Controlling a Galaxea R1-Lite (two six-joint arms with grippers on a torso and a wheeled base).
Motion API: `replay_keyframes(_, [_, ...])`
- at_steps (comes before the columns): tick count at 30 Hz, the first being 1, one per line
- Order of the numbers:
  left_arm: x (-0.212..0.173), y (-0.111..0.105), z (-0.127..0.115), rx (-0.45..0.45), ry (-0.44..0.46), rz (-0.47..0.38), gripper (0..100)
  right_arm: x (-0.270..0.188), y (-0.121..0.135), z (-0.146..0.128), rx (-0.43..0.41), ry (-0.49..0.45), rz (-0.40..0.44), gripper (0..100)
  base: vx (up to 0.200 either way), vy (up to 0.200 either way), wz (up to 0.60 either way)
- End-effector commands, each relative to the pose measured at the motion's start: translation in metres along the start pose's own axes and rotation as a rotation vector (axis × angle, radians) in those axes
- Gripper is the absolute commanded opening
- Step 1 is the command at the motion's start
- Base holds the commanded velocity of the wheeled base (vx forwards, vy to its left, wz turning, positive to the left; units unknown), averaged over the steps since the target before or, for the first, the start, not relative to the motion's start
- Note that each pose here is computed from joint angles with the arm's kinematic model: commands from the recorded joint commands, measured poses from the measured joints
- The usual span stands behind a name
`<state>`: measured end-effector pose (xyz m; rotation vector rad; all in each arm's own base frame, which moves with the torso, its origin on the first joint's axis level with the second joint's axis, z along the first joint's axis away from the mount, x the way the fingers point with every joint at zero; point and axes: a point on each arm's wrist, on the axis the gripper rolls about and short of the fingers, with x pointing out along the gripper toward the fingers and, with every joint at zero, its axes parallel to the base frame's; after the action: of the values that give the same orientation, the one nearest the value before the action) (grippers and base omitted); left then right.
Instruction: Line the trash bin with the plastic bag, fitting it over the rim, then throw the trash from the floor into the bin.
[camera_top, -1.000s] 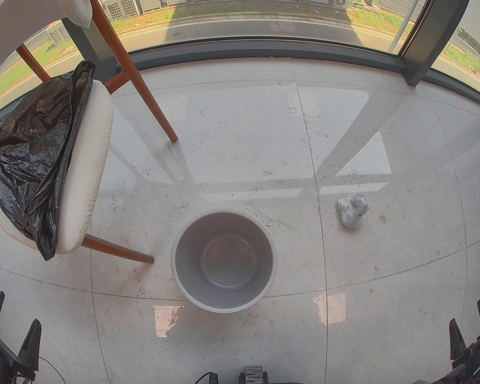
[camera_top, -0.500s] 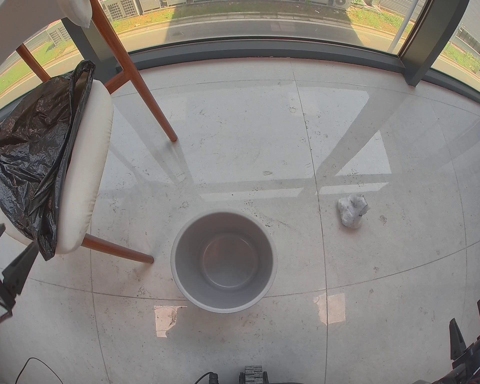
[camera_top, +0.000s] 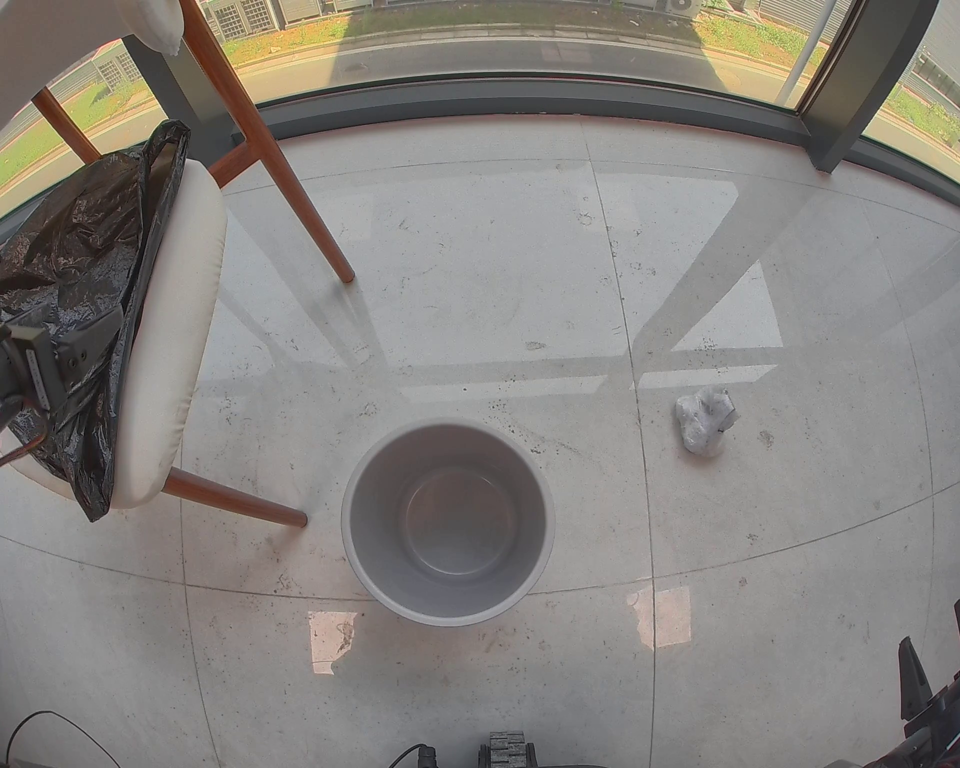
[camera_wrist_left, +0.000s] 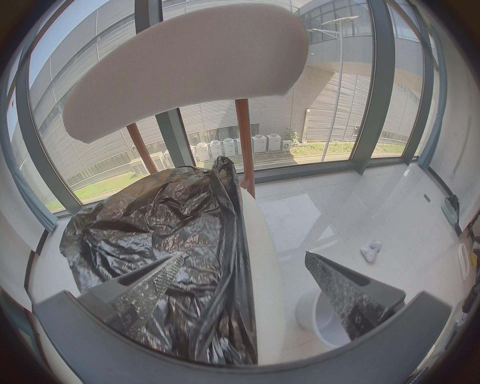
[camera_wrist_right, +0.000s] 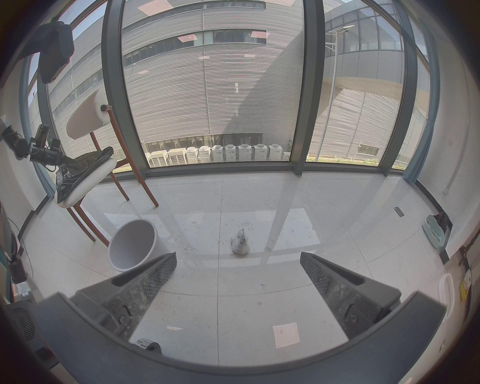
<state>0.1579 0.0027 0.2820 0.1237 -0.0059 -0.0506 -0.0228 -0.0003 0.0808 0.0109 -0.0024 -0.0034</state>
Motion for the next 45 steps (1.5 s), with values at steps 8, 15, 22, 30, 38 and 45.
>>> replay_keyframes(8, [0.077,0.009,-0.013,0.023,0.066,0.008,100,0.0,0.0,-0.005,0.001,0.001,0.0,100,0.0,0.0,0.0])
replay_keyframes(15, [0.104,0.017,-0.01,0.026,0.029,0.03,100,0.0,0.0,-0.005,0.0,0.001,-0.001,100,0.0,0.0,0.0])
replay_keyframes(22, [0.116,0.019,-0.007,0.03,0.023,0.031,100,0.0,0.0,-0.005,0.001,0.001,-0.001,100,0.0,0.0,0.0])
replay_keyframes(30, [0.116,0.019,-0.009,0.029,0.028,0.027,0,0.0,0.0,-0.005,0.001,0.001,-0.001,100,0.0,0.0,0.0])
replay_keyframes(38, [0.112,0.017,-0.008,0.025,0.052,0.012,0,0.0,0.0,-0.005,0.001,0.001,-0.001,100,0.0,0.0,0.0])
replay_keyframes(45, [0.079,0.012,0.001,-0.017,0.178,-0.112,0,0.0,0.0,-0.005,0.0,0.001,-0.001,100,0.0,0.0,0.0])
